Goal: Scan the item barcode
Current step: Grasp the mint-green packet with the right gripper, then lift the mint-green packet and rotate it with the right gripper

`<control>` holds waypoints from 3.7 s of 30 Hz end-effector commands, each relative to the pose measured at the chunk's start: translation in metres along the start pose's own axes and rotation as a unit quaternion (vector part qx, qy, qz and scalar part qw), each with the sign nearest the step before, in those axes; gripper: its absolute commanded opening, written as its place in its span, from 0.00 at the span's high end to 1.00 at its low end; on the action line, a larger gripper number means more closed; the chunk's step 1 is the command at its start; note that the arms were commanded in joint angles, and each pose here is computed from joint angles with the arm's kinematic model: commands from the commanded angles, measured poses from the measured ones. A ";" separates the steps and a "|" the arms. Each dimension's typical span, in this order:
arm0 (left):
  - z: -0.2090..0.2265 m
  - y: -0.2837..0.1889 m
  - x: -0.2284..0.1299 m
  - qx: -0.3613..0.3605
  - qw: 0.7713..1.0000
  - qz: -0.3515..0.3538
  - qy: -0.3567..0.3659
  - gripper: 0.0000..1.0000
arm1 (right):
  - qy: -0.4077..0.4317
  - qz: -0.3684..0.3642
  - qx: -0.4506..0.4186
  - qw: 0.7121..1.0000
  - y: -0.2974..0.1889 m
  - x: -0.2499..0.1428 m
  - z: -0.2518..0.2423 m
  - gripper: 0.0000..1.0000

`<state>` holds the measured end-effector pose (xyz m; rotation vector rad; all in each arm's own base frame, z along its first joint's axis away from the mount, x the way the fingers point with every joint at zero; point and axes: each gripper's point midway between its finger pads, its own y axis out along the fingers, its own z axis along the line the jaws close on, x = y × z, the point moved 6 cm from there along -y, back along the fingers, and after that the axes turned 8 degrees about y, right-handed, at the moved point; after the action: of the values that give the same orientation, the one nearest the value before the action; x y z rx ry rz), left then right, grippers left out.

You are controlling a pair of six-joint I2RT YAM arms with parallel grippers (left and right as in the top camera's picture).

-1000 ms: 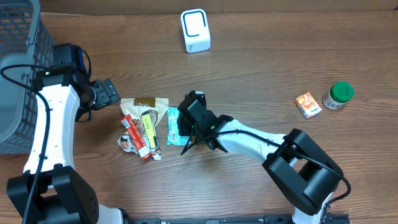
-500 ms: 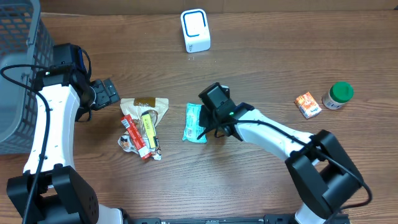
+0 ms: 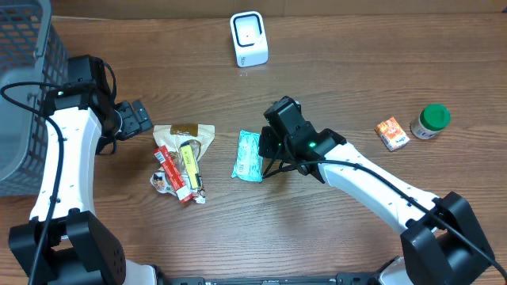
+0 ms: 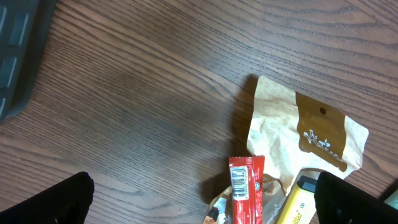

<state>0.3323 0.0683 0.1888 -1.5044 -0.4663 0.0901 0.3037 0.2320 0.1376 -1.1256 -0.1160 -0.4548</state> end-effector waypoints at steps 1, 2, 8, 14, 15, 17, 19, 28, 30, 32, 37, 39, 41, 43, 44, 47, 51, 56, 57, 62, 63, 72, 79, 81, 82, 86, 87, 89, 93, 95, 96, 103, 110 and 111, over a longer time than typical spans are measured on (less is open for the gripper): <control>-0.001 -0.006 0.005 -0.004 1.000 -0.011 0.010 0.00 | 0.016 0.028 0.018 0.999 -0.001 -0.009 0.000 0.83; -0.001 -0.006 0.005 -0.004 1.000 -0.011 0.010 0.00 | 0.021 0.031 0.014 0.999 0.001 -0.012 -0.003 0.84; -0.001 -0.006 0.005 -0.004 1.000 -0.011 0.010 0.00 | 0.112 0.043 -0.019 0.993 0.016 -0.031 -0.031 0.87; -0.001 -0.006 0.005 -0.004 1.000 -0.011 0.010 0.00 | 0.213 0.052 -0.034 0.975 0.029 -0.056 -0.051 0.91; -0.001 -0.006 0.005 -0.004 1.000 -0.011 0.010 0.00 | 0.220 0.054 -0.033 0.973 0.031 -0.060 -0.052 0.91; -0.001 -0.006 0.005 -0.004 1.000 -0.011 0.010 0.00 | 0.222 0.058 -0.024 0.973 0.033 -0.069 -0.049 0.91; -0.001 -0.006 0.005 -0.004 1.000 -0.011 0.010 0.00 | 0.208 0.065 -0.007 0.976 0.034 -0.077 -0.040 0.91; -0.001 -0.006 0.005 -0.004 1.000 -0.011 0.010 0.00 | 0.123 0.046 0.107 0.986 0.029 -0.105 0.024 0.90; -0.001 -0.006 0.005 -0.004 1.000 -0.011 0.010 0.00 | 0.110 0.039 0.121 0.986 0.028 -0.102 0.029 0.89; -0.001 -0.006 0.005 -0.004 1.000 -0.011 0.010 0.00 | 0.065 0.029 0.138 0.988 0.024 -0.093 0.036 0.86; -0.001 -0.006 0.005 -0.004 1.000 -0.011 0.010 0.00 | -0.022 0.017 0.165 0.986 0.004 -0.060 0.056 0.77; -0.001 -0.006 0.005 -0.004 1.000 -0.011 0.010 0.00 | -0.039 0.003 0.159 0.986 -0.005 -0.040 0.061 0.69; -0.001 -0.006 0.005 -0.004 1.000 -0.011 0.010 0.00 | -0.062 -0.013 0.155 0.986 -0.014 -0.020 0.065 0.63; -0.001 -0.006 0.005 -0.004 1.000 -0.011 0.010 0.00 | -0.083 -0.030 0.148 0.985 -0.022 -0.002 0.066 0.53; -0.001 -0.006 0.005 -0.004 1.000 -0.011 0.010 0.00 | -0.094 -0.041 0.142 0.985 -0.025 0.008 0.064 0.47; -0.001 -0.006 0.005 -0.004 1.000 -0.011 0.010 0.00 | -0.106 -0.065 0.128 0.984 -0.027 0.026 0.056 0.37; -0.001 -0.006 0.005 -0.004 1.000 -0.011 0.010 0.00 | -0.107 -0.058 0.094 0.988 -0.018 0.034 0.035 0.28; -0.001 -0.006 0.005 -0.004 1.000 -0.011 0.010 0.00 | -0.130 -0.027 0.059 0.989 0.004 0.027 0.019 0.24; -0.001 -0.006 0.005 -0.004 1.000 -0.011 0.010 0.00 | -0.129 -0.019 0.053 0.990 0.009 0.025 0.016 0.24; -0.001 -0.006 0.005 -0.004 1.000 -0.011 0.010 0.00 | -0.126 0.010 0.027 0.992 0.031 0.016 0.004 0.24; -0.001 -0.006 0.005 -0.004 1.000 -0.011 0.010 0.00 | -0.126 0.014 0.024 0.992 0.036 0.014 0.002 0.24; -0.001 -0.006 0.005 -0.004 1.000 -0.011 0.010 0.00 | -0.122 0.045 -0.005 0.991 0.052 0.003 -0.012 0.25; -0.001 -0.006 0.005 -0.004 1.000 -0.011 0.010 0.00 | -0.121 0.051 -0.010 0.991 0.056 -0.002 -0.018 0.36; -0.001 -0.006 0.005 -0.004 1.000 -0.011 0.010 0.00 | -0.121 0.052 -0.010 0.991 0.056 -0.002 -0.018 0.36; -0.001 -0.006 0.005 -0.004 1.000 -0.011 0.010 0.00 | -0.121 0.052 -0.010 0.991 0.056 -0.002 -0.018 0.36; -0.001 -0.006 0.005 -0.004 1.000 -0.011 0.010 0.00 | -0.121 0.053 -0.011 0.991 0.057 -0.002 -0.019 0.36; -0.001 -0.006 0.005 -0.004 1.000 -0.011 0.010 0.00 | -0.120 0.054 -0.012 0.991 0.058 -0.002 -0.019 0.36; -0.001 -0.006 0.005 -0.004 1.000 -0.011 0.010 0.00 | -0.118 0.058 -0.016 0.991 0.061 -0.004 -0.021 0.36; -0.001 -0.006 0.005 -0.004 1.000 -0.011 0.010 0.00 | -0.116 0.076 -0.032 0.990 0.075 -0.011 -0.030 0.36; -0.001 -0.006 0.005 -0.004 1.000 -0.011 0.010 0.00 | -0.102 0.093 -0.035 0.990 0.085 -0.017 -0.035 0.36; -0.001 -0.006 0.005 -0.004 1.000 -0.011 0.010 0.00 | -0.098 0.101 -0.027 0.990 0.087 -0.020 -0.034 0.39; -0.001 -0.006 0.005 -0.004 1.000 -0.011 0.010 0.00 | -0.086 0.108 0.013 0.990 0.075 -0.007 -0.022 0.94; -0.001 -0.006 0.005 -0.004 1.000 -0.011 0.010 0.00 | -0.067 0.103 0.067 0.990 0.016 0.030 -0.024 0.96; -0.001 -0.006 0.005 -0.004 1.000 -0.011 0.010 0.00 | -0.083 0.108 0.096 0.986 0.005 0.033 -0.022 0.96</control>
<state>0.3322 0.0683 0.1888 -1.5044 -0.4660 0.0904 0.3247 0.2088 0.0823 -1.1326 -0.0594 -0.1569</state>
